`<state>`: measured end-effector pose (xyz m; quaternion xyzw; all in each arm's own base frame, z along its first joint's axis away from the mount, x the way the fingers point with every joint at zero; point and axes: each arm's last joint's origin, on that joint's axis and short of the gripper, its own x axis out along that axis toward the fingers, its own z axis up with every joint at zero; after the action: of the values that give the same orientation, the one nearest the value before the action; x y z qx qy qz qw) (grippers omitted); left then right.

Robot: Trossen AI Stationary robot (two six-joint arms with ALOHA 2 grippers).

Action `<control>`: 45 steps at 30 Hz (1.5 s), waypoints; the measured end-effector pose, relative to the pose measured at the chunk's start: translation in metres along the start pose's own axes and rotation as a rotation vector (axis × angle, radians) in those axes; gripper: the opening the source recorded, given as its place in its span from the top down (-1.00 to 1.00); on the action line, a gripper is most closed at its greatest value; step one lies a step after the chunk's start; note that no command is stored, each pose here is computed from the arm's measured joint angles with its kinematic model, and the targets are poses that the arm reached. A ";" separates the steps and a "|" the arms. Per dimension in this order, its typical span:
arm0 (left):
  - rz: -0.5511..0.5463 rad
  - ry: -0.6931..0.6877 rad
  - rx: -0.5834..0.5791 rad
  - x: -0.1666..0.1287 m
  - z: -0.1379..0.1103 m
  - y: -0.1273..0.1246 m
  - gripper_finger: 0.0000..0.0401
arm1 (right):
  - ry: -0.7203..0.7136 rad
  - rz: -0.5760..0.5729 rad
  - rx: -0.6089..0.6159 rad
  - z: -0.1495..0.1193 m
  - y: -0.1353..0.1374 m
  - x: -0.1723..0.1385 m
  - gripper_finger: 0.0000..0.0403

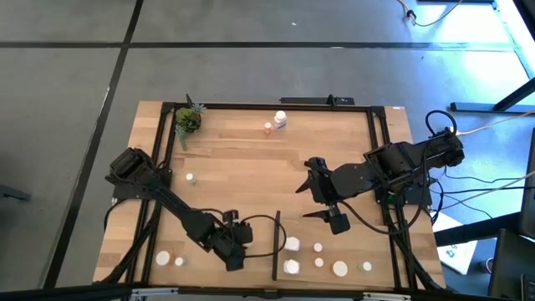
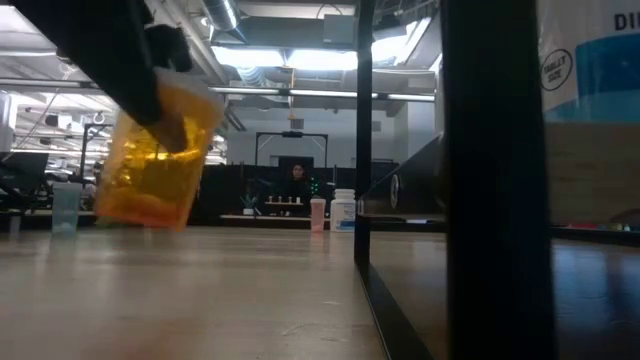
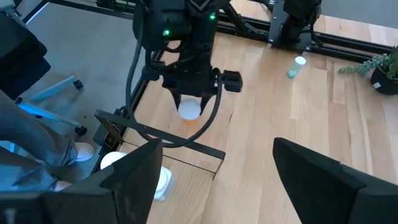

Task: Pick and place medicine bottles onto shelf by color
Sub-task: Put the bottom center orange pill bottle on the shelf

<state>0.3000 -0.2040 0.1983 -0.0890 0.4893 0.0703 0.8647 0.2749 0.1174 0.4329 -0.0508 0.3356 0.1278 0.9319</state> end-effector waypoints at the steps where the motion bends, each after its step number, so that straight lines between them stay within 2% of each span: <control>1: 0.023 0.014 0.008 -0.005 -0.001 0.004 0.11 | 0.001 0.000 -0.002 0.000 0.000 0.000 -0.52; 8: 0.118 -0.043 -0.028 -0.032 0.015 0.031 0.11 | -0.005 -0.004 -0.004 0.001 0.000 0.000 -0.52; 16: 0.231 -0.182 -0.133 -0.068 0.041 0.074 0.11 | -0.017 -0.160 0.000 0.001 -0.005 -0.001 -0.52; 23: 0.286 -0.234 -0.119 -0.083 0.065 0.115 0.11 | -0.027 -0.227 0.022 0.001 -0.007 -0.001 -0.52; 26: 0.305 -0.226 -0.122 -0.079 0.076 0.134 0.11 | -0.035 -0.268 0.033 0.002 -0.008 -0.001 -0.52; 32: 0.230 -0.194 -0.161 -0.057 0.100 0.172 0.11 | -0.050 -0.345 0.053 0.002 -0.010 -0.003 -0.52; 37: 0.213 -0.243 -0.157 -0.039 0.118 0.198 0.11 | -0.041 -0.416 0.044 0.003 -0.014 -0.009 -0.52; 45: 0.195 -0.269 -0.188 0.001 0.134 0.224 0.11 | 0.135 -0.454 0.015 -0.013 -0.026 -0.019 -0.52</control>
<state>0.3651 0.0440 0.2459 -0.1114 0.3667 0.2104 0.8994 0.2600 0.0863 0.4347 -0.1264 0.3782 -0.0914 0.9125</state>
